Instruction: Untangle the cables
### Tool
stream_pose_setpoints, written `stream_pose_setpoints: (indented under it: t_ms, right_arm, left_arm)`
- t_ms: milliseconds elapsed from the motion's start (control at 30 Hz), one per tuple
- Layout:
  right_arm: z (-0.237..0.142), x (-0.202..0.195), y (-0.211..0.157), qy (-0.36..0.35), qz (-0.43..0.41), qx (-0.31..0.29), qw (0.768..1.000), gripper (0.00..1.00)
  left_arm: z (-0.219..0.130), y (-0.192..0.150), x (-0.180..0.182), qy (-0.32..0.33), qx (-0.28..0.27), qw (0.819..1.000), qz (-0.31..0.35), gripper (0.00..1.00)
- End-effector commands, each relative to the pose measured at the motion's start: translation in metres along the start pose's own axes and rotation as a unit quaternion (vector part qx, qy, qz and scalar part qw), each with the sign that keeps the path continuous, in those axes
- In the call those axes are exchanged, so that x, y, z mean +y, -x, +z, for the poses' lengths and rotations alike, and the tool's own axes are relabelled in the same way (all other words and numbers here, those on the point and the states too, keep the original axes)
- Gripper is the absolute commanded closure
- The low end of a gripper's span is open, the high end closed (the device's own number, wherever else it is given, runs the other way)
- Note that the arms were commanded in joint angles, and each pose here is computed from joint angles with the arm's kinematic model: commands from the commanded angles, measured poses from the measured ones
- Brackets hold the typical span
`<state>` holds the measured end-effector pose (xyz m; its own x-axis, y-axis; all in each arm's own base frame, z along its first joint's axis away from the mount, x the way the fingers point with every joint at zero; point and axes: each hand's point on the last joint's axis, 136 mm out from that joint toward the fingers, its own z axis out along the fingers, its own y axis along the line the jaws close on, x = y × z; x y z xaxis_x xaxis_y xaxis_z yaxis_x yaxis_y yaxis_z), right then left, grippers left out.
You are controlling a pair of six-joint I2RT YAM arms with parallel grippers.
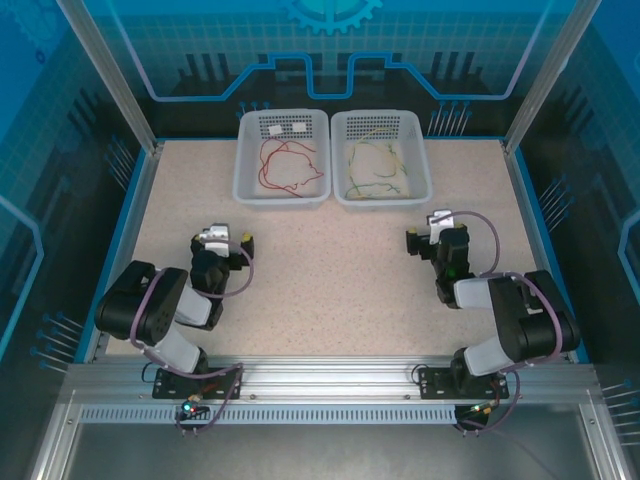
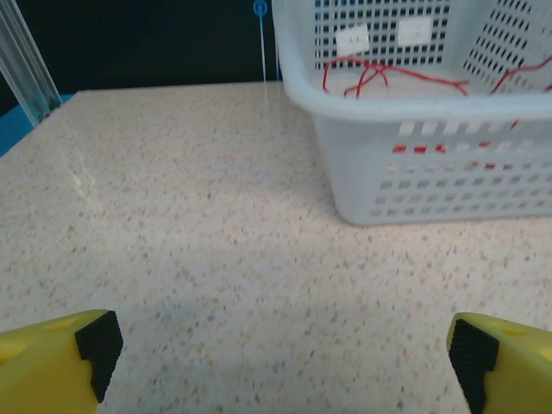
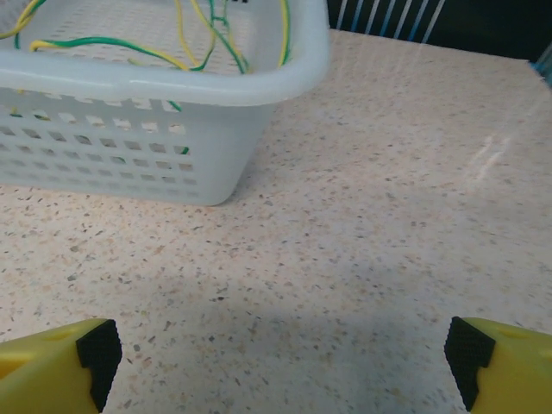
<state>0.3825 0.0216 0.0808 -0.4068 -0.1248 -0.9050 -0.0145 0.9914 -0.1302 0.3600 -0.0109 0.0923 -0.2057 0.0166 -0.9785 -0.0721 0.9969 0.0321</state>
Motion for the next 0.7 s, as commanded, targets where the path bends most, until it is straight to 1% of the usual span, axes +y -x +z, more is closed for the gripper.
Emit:
stream_pose_setpoints:
  t_ms: [0, 67, 133, 167, 200, 333, 667]
  right_arm:
    - [0.007, -0.004, 0.018, 0.024, 0.025, -0.014, 0.999, 0.00]
    - [0.007, -0.005, 0.017, 0.025, 0.026, -0.014, 0.999, 0.00]
    - [0.007, -0.005, 0.018, 0.023, 0.025, -0.015, 0.999, 0.00]
    - [0.007, -0.005, 0.018, 0.023, 0.024, -0.017, 0.999, 0.00]
    - [0.007, -0.005, 0.018, 0.022, 0.024, -0.017, 0.999, 0.00]
    - [0.008, 0.001, 0.019, 0.040, 0.017, -0.014, 0.999, 0.00]
    - [0.008, 0.003, 0.019, 0.055, 0.018, -0.012, 0.998, 0.00]
  left_arm:
    - [0.011, 0.017, 0.007, 0.019, -0.014, 1.000, -0.014, 0.01]
    - [0.026, 0.013, 0.011, 0.032, 0.028, 0.999, -0.016, 0.01]
    - [0.035, 0.010, 0.022, 0.036, 0.058, 0.997, -0.048, 0.01]
    - [0.034, 0.010, 0.025, 0.033, 0.057, 0.996, -0.060, 0.01]
    - [0.034, 0.011, 0.028, 0.041, 0.051, 0.996, -0.059, 0.01]
    - [0.034, 0.011, 0.027, 0.040, 0.053, 0.996, -0.059, 0.01]
    - [0.035, 0.010, 0.025, 0.034, 0.055, 0.996, -0.058, 0.01]
